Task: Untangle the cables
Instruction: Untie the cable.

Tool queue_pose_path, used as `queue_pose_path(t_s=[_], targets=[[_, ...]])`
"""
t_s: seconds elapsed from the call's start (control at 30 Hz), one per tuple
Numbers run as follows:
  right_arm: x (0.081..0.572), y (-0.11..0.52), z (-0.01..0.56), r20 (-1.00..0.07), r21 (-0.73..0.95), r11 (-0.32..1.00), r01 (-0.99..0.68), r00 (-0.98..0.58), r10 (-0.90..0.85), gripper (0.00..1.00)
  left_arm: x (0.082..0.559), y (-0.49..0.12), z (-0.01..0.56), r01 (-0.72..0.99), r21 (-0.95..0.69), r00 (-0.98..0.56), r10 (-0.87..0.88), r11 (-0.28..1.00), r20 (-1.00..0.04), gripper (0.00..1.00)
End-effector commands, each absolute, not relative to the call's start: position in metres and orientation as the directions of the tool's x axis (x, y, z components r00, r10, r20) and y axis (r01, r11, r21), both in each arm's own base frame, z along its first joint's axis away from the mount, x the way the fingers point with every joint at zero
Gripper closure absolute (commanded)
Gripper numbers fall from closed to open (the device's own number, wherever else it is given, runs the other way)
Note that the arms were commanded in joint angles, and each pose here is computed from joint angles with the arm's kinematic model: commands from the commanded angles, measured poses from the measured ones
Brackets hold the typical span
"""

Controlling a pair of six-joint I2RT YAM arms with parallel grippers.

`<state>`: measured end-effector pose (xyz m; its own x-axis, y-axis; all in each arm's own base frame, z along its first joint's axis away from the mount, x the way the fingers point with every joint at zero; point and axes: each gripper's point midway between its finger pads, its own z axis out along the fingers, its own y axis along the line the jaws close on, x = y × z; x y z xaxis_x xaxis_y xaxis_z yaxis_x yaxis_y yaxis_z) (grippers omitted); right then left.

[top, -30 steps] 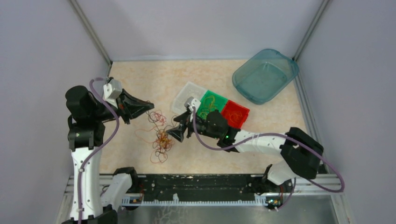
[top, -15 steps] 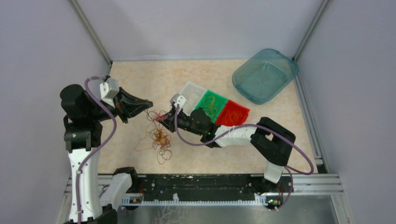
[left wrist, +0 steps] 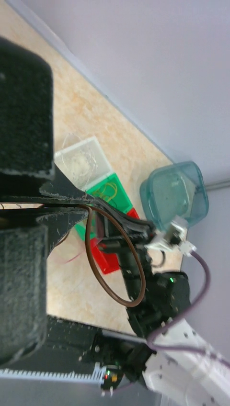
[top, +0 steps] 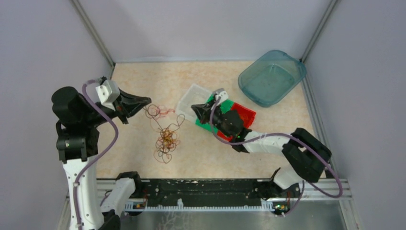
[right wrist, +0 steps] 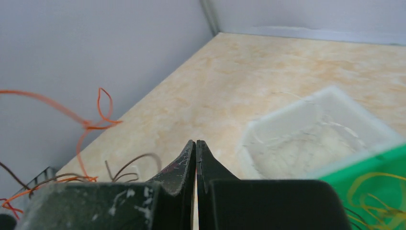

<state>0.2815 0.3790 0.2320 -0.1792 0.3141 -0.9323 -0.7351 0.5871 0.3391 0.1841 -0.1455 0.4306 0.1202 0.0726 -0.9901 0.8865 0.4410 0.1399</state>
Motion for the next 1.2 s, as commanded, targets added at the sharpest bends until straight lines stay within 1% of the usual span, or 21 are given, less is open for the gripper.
queue_pose_path(t_s=[0.0,0.1,0.2,0.3,0.4,0.47,0.53,0.57,0.6,0.63,0.67,0.77,0.87,0.97,1.03,1.17], targets=[[0.29,0.328,0.279,-0.869,0.432,0.609,-0.665,-0.125,0.479,1.0,0.209,-0.126,0.405,0.811,0.16,0.07,0.178,0.563,-0.982,1.0],[0.286,0.311,0.293,-0.862,0.44,0.617,-0.652,-0.114,0.494,1.0,0.224,-0.11,0.374,0.749,0.164,0.012,0.234,0.641,-0.972,1.0],[0.283,0.293,0.31,-0.854,0.444,0.63,-0.637,-0.09,0.512,1.0,0.234,-0.091,0.339,0.68,0.205,-0.028,0.304,0.704,-0.952,1.0],[0.282,0.274,0.322,-0.853,0.439,0.654,-0.616,-0.057,0.518,1.0,0.245,-0.068,0.309,0.603,0.276,-0.074,0.397,0.749,-0.915,1.0],[0.278,0.252,0.34,-0.846,0.429,0.678,-0.597,-0.004,0.533,1.0,0.258,-0.041,0.279,0.522,0.338,-0.151,0.475,0.783,-0.867,1.0],[0.274,0.245,0.352,-0.842,0.419,0.673,-0.609,0.016,0.539,1.0,0.258,-0.045,0.278,0.542,0.329,-0.148,0.473,0.773,-0.868,1.0],[0.267,0.259,0.356,-0.863,0.379,0.639,-0.669,-0.006,0.506,1.0,0.251,-0.063,0.292,0.602,0.278,-0.108,0.421,0.748,-0.901,1.0],[0.264,0.27,0.353,-0.872,0.365,0.611,-0.702,-0.028,0.489,0.97,0.246,-0.075,0.302,0.641,0.245,-0.084,0.383,0.728,-0.92,1.0],[0.259,0.281,0.351,-0.874,0.354,0.576,-0.737,-0.04,0.485,0.88,0.242,-0.085,0.312,0.678,0.212,-0.064,0.345,0.704,-0.937,1.0],[0.256,0.292,0.345,-0.882,0.336,0.559,-0.758,-0.045,0.47,0.76,0.236,-0.096,0.32,0.718,0.179,-0.052,0.308,0.672,-0.95,1.0],[0.25,0.304,0.337,-0.899,0.298,0.553,-0.778,-0.033,0.437,0.68,0.231,-0.105,0.33,0.752,0.148,-0.044,0.274,0.642,-0.961,1.0],[0.236,0.342,0.313,-0.95,0.175,0.532,-0.828,-0.001,0.311,0.54,0.22,-0.121,0.354,0.817,0.096,-0.031,0.209,0.568,-0.977,1.0],[0.221,0.376,0.297,-0.975,0.084,0.445,-0.892,0.019,0.222,0.46,0.207,-0.132,0.373,0.862,0.099,0.01,0.178,0.498,-0.984,1.0],[0.209,0.396,0.29,-0.977,0.025,0.366,-0.93,0.055,0.206,0.38,0.195,-0.14,0.388,0.891,0.098,0.035,0.149,0.442,-0.988,1.0],[0.204,0.408,0.287,-0.978,-0.012,0.335,-0.942,0.081,0.191,0.37,0.191,-0.143,0.394,0.902,0.086,0.032,0.133,0.424,-0.991,1.0],[0.206,0.426,0.283,-0.977,-0.047,0.328,-0.944,0.112,0.181,0.36,0.187,-0.145,0.4,0.91,0.075,0.029,0.118,0.408,-0.993,1.0]])
